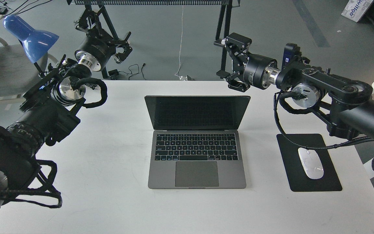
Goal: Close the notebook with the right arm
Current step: 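Push the laptop screen down toward the keyboard with the right gripper, then press the right gripper on the lid to shut it fully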
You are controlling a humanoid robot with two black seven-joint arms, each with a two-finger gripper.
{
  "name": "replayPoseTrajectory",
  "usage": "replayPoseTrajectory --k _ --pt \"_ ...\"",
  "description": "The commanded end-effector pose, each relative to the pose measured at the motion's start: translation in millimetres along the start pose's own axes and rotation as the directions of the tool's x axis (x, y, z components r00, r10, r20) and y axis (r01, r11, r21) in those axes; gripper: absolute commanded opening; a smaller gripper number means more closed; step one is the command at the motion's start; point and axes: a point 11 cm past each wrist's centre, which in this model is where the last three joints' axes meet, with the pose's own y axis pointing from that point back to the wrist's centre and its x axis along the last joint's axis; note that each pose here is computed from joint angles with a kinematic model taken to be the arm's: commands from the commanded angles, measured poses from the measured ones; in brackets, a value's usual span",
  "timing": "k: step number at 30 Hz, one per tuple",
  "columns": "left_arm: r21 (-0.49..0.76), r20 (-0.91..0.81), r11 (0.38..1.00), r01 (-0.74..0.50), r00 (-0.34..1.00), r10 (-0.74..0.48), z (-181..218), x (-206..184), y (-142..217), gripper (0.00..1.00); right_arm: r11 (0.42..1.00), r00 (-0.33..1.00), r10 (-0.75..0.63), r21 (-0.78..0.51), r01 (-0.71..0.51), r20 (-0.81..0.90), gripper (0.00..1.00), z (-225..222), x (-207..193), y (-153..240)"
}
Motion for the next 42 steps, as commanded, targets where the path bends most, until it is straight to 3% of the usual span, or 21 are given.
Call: replayPoseTrajectory --k 1,15,30,42 --pt "0.000 -0.001 1.000 0.000 1.000 0.000 -0.2 -0.3 -0.1 1.00 0.999 1.000 -0.019 -0.026 0.019 -0.002 1.00 12.4 -6.8 2.9" --pt "0.001 0.000 1.000 0.000 1.000 0.000 -0.4 -0.3 -0.1 1.00 0.986 0.994 -0.107 -0.127 0.107 0.007 1.00 73.2 -31.0 42.8" --pt "0.000 -0.001 1.000 0.000 1.000 0.000 -0.2 -0.3 -0.1 1.00 0.960 0.987 -0.147 -0.232 0.157 0.062 1.00 145.1 -61.2 55.7" --pt "0.001 0.001 1.000 0.001 1.000 -0.001 -0.5 -0.3 -0.1 1.00 0.935 0.987 -0.159 -0.319 0.153 0.009 1.00 188.6 -76.2 64.9"
